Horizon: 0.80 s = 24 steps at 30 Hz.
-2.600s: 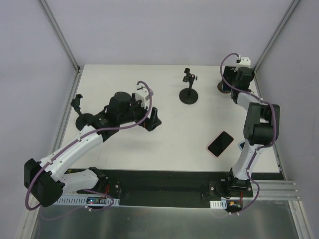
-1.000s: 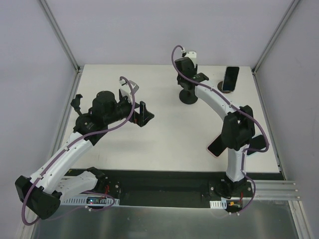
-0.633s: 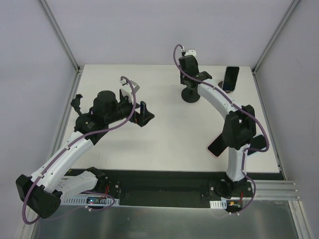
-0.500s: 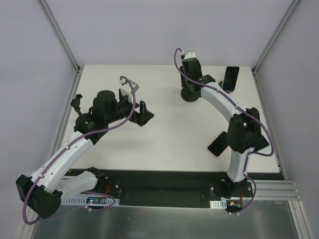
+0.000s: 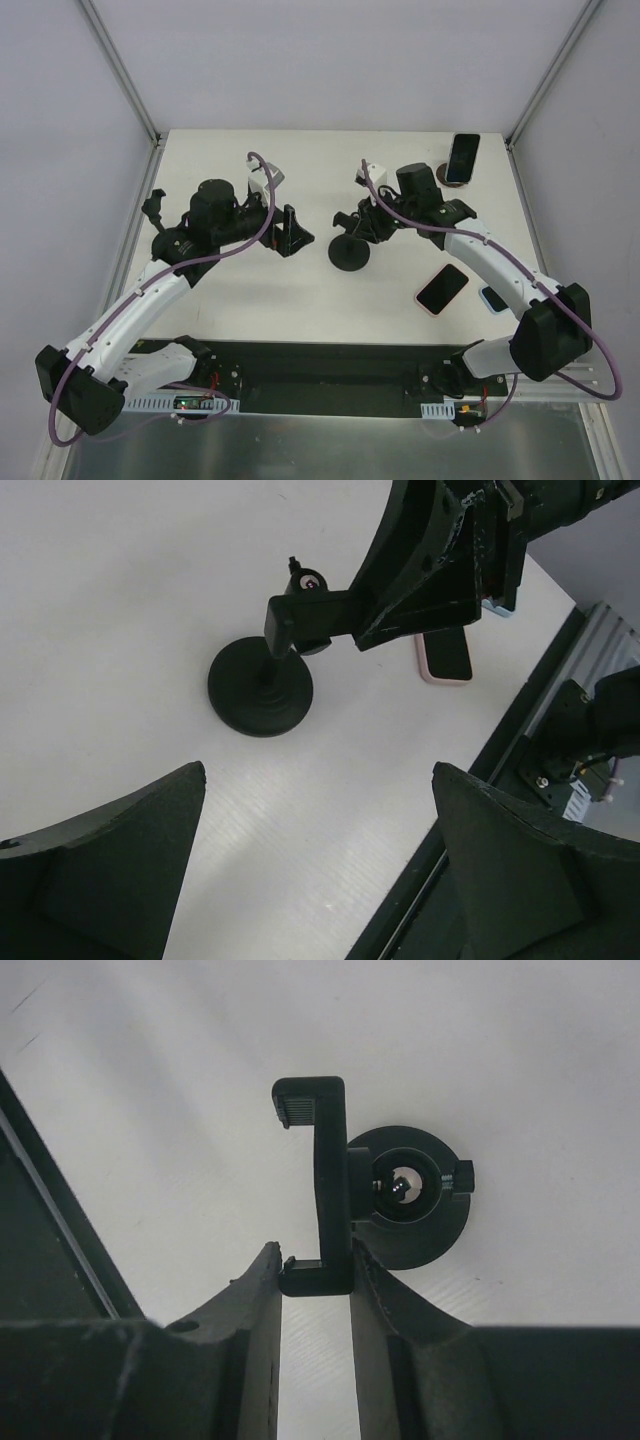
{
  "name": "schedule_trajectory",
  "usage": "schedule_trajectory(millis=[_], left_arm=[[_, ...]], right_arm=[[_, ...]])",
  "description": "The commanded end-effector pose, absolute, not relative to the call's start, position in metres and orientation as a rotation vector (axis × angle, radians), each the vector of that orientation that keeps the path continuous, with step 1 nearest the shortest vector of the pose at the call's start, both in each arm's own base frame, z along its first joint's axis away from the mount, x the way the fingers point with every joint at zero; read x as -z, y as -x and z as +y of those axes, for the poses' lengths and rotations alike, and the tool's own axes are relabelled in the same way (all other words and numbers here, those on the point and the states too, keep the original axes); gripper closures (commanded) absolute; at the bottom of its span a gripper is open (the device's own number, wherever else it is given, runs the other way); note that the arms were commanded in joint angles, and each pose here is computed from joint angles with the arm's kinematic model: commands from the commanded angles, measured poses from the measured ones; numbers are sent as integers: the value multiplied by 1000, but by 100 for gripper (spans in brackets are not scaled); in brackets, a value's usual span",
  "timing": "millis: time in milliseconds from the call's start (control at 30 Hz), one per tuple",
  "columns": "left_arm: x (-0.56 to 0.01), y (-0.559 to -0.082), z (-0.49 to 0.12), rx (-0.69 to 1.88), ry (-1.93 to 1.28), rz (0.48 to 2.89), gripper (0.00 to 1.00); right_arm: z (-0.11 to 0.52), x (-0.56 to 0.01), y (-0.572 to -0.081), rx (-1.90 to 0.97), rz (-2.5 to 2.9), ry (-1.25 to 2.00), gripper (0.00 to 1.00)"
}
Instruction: Place the phone on the phone stand
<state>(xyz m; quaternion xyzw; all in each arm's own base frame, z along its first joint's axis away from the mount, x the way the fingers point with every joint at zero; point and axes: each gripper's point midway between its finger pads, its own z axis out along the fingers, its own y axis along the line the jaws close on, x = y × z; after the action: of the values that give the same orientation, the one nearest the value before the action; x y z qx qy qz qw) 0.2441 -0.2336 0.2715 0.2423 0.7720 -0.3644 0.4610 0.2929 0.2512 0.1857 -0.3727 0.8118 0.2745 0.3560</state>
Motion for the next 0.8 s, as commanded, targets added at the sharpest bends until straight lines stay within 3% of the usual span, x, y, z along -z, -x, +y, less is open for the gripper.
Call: schedule_trajectory(millis=[0,167,267,700,767], left_arm=[[-286,-235,-256,1071,-692,1854,7],[-270,-224,-280,1274,-793,1932,11],[-253,-223,-290,1355,-808,2002,12],[-218,-224,-310,1355,-868,2085,27],[-214,-221,-313,1342,-886,2092,34]], right_arm=[[260,-198,-250,-917,2021,1134,98],[263,-199,-240,-963,1983,1189,91],[265,-203,-228,-1034,1963,1235,97],[287,-197,-196,-1180,1913,1342,99],[289,-195,-197,-1160,1917,1346,99]])
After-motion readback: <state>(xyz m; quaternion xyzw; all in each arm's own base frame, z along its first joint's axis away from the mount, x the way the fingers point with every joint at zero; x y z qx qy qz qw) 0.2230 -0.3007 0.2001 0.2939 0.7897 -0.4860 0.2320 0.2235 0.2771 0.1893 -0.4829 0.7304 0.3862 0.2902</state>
